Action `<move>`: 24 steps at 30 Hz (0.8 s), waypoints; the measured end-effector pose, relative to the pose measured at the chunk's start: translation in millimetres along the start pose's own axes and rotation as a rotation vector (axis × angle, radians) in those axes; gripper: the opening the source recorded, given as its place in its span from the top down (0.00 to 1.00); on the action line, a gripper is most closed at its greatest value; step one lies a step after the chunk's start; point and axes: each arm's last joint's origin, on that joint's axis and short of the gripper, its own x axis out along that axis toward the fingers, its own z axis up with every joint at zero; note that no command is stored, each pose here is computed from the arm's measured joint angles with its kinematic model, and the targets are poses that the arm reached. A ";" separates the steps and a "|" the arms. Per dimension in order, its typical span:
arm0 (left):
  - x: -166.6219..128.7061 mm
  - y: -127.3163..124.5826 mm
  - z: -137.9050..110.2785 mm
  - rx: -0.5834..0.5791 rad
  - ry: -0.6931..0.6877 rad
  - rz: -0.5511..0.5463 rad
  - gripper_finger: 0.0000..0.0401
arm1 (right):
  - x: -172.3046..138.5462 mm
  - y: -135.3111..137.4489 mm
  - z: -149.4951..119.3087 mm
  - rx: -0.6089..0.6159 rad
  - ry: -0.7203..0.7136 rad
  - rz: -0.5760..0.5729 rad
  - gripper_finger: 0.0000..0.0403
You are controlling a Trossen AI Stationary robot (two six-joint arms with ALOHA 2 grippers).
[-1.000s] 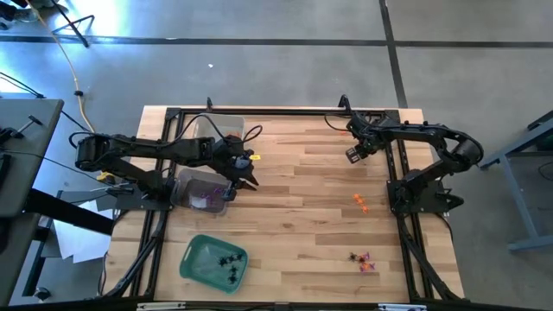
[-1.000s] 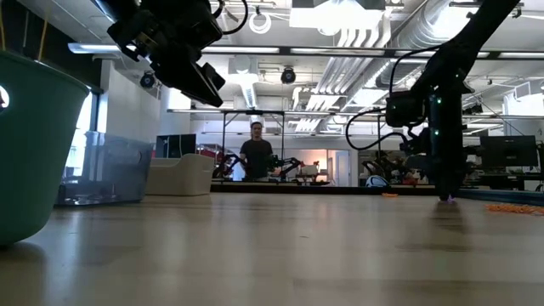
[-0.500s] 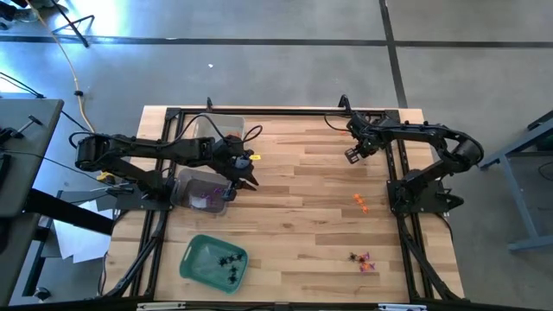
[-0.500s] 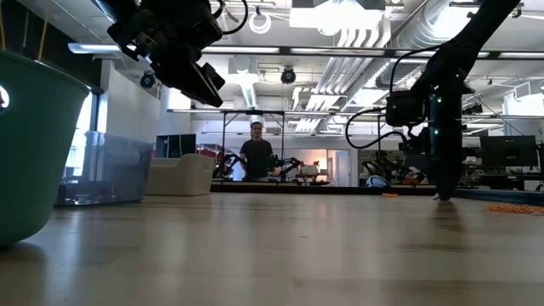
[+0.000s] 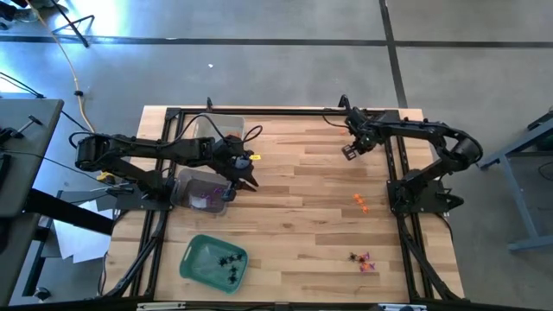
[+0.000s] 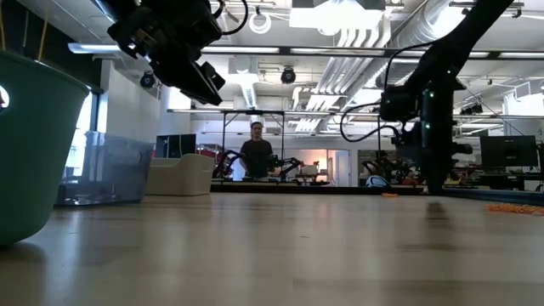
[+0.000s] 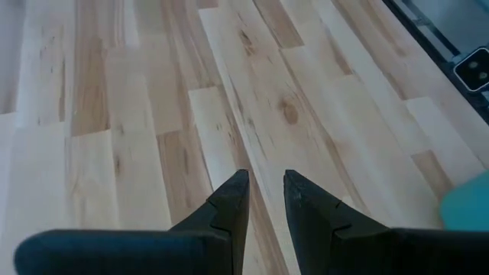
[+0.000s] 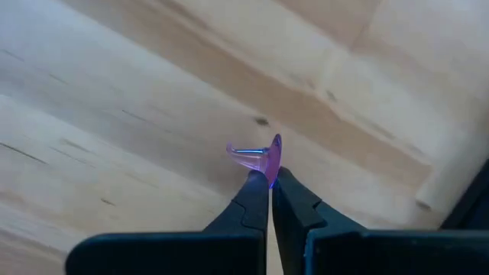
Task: Sort Halloween decoration
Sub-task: Put the top right violet witch hat into the black bin
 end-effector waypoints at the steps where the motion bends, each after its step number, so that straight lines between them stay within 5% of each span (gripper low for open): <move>1: 0.0 -0.1 0.0 -0.001 -0.001 -0.002 0.83 | -2.1 0.2 2.3 -0.001 -0.007 0.001 1.00; 7: 0.0 -0.3 -0.1 -0.014 0.000 -0.006 0.83 | -16.4 3.8 18.4 -0.005 -0.060 0.080 1.00; 18: -2.1 5.6 1.2 0.005 -0.027 0.019 0.83 | -49.9 64.0 34.9 -0.208 -0.293 0.679 1.00; 24: -3.9 10.7 7.5 0.113 -0.094 0.054 0.83 | -66.8 107.2 24.1 -0.370 -0.377 0.839 1.00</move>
